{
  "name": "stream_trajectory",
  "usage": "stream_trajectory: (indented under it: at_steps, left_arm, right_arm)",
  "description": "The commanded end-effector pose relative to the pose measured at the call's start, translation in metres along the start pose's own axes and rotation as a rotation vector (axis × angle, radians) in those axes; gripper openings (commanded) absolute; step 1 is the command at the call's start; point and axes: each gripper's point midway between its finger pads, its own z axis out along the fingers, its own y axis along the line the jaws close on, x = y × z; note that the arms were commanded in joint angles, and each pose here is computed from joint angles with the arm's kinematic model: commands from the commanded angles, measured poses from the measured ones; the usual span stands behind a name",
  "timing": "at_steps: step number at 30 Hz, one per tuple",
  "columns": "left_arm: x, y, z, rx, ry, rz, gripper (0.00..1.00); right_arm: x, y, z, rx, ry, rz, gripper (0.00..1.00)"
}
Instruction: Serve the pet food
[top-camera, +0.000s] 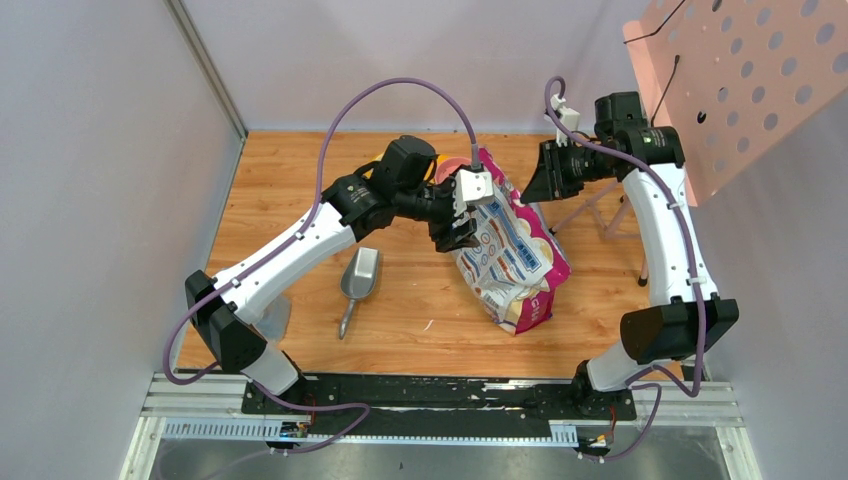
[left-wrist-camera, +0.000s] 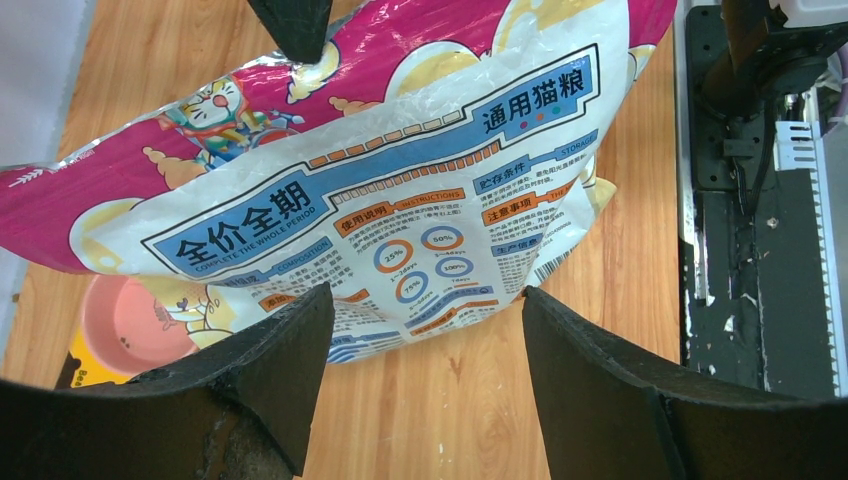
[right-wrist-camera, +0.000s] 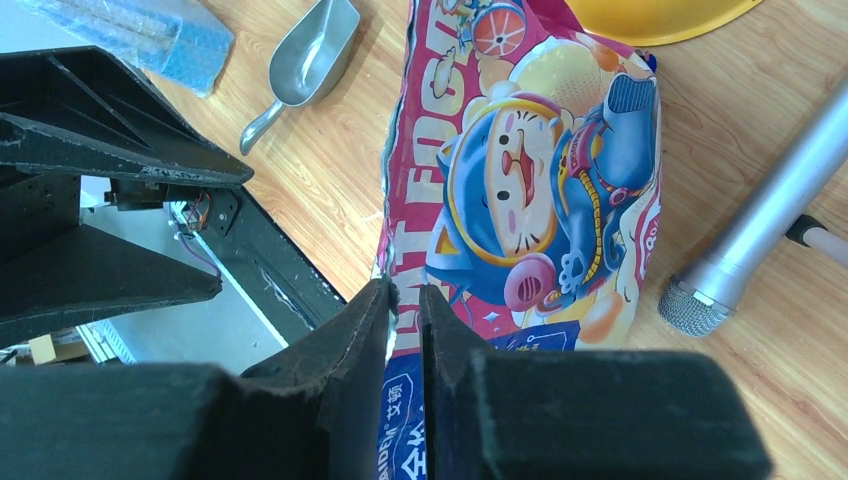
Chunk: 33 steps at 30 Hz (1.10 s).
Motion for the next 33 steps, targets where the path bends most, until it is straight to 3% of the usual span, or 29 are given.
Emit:
stream_trajectory:
  at_steps: [1,10,16,33]
  left_arm:
    - [-0.02,-0.003,-0.008,-0.005,-0.059,0.022,0.77]
    - [-0.019,-0.003,-0.006,0.0,-0.058,0.024,0.77]
    - [-0.017,-0.003,-0.004,0.004,-0.053,0.022,0.78]
    - [-0.018,-0.007,0.003,0.029,-0.056,0.012,0.78]
  right_arm:
    - [-0.017,-0.005,-0.005,0.028,-0.055,-0.021,0.19]
    - [-0.011,0.001,-0.022,0.03,-0.053,-0.019,0.2]
    - [0.008,0.013,-0.038,0.052,-0.03,-0.032,0.27]
    - [0.033,0.017,-0.045,0.067,0.023,-0.008,0.22]
